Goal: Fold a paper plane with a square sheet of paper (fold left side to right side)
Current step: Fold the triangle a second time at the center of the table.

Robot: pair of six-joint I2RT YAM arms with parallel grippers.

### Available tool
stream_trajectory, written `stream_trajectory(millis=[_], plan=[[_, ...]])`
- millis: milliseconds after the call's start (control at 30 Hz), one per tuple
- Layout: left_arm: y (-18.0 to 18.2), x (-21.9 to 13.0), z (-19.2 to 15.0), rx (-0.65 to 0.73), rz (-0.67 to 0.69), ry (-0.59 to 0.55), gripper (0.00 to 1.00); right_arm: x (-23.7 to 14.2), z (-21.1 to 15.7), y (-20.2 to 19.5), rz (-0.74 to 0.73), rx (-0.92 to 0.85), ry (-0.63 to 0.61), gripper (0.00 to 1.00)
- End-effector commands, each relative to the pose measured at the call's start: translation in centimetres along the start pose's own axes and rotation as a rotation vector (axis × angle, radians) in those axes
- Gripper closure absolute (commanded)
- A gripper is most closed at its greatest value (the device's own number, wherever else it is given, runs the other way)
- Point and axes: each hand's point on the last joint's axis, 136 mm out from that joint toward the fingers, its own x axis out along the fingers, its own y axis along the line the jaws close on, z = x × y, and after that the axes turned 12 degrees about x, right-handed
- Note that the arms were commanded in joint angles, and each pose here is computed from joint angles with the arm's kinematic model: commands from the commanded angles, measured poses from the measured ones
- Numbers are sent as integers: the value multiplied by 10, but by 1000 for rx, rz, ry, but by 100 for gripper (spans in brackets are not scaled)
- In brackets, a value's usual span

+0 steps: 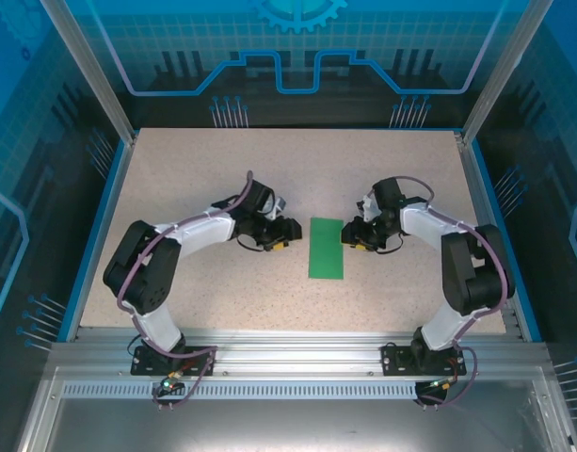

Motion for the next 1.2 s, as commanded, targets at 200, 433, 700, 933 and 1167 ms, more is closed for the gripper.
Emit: stream_trajectory(millis=[200, 433, 700, 933, 1167], plan=[[-24, 13, -15, 147, 42, -14, 43, 12, -11, -6, 1, 96, 53, 62], [-23, 9, -22, 214, 100, -26, 43, 20, -17, -4, 6, 93, 94, 61], [-28, 0, -23, 288, 139, -54, 42, 34, -24, -1, 15, 107, 137, 61], [-31, -6, -22, 329, 147, -74, 42, 35, -24, 9, 58, 96, 147, 63], [-47, -13, -34, 541, 210, -94, 39, 14, -18, 24, 96, 76, 101, 67]])
